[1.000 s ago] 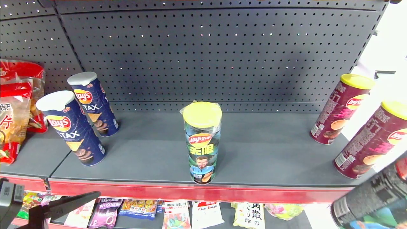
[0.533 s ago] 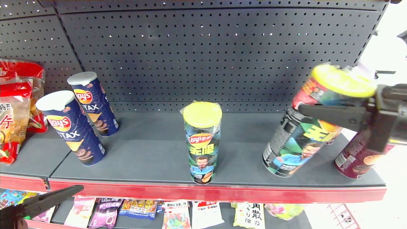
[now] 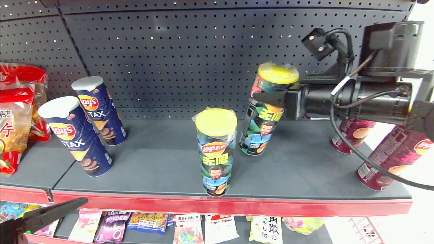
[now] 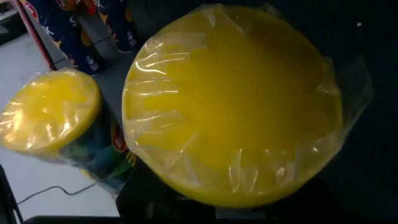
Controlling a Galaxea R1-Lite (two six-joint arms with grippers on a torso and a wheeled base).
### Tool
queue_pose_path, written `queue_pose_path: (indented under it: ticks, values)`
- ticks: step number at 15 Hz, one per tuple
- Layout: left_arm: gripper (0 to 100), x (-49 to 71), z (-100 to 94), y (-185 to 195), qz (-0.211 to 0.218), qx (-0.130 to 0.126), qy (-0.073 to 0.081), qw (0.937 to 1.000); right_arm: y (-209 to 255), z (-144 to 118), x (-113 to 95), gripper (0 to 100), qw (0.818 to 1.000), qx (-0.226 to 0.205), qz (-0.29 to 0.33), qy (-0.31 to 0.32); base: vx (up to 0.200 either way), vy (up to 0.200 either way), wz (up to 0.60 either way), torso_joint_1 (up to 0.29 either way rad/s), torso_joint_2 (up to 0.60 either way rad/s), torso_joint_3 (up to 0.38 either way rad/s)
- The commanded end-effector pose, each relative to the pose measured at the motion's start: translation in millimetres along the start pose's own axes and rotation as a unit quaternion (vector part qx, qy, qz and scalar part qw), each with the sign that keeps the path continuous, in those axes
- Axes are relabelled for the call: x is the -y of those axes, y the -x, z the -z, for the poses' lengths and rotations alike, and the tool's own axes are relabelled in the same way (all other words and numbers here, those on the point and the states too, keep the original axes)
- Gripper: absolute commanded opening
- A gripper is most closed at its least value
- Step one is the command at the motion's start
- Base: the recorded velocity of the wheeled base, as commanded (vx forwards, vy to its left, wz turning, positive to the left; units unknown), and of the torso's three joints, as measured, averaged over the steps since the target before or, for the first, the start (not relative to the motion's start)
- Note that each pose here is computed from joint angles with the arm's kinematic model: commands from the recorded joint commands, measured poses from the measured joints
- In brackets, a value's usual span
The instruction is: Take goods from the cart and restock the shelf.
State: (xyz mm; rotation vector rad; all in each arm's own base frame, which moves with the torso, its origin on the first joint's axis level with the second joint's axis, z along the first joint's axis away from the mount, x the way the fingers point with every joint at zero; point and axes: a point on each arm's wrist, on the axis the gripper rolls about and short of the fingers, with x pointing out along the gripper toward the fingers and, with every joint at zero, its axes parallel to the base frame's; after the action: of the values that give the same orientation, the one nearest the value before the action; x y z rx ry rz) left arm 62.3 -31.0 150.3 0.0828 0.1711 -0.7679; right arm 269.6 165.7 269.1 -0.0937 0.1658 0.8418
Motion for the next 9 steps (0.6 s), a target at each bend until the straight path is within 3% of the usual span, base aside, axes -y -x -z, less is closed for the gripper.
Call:
queue_pose_path:
  ticks: [1, 9]
  values:
    - [100, -0.6, -1.7, -0.8, 0.000, -0.005, 0.002, 1.0000, -37.0, 13.6, 4.6, 0, 1.000, -0.024, -0.010, -0.005, 0.000, 0.000, 0.00, 0.000, 0.00, 0.000]
    - [100, -0.6, -1.2, -1.0, 0.001, -0.015, 0.008, 0.9999, -82.2, 26.1, 14.1, 0, 0.999, -0.036, -0.016, 0.009, 0.000, 0.000, 0.00, 0.000, 0.00, 0.000]
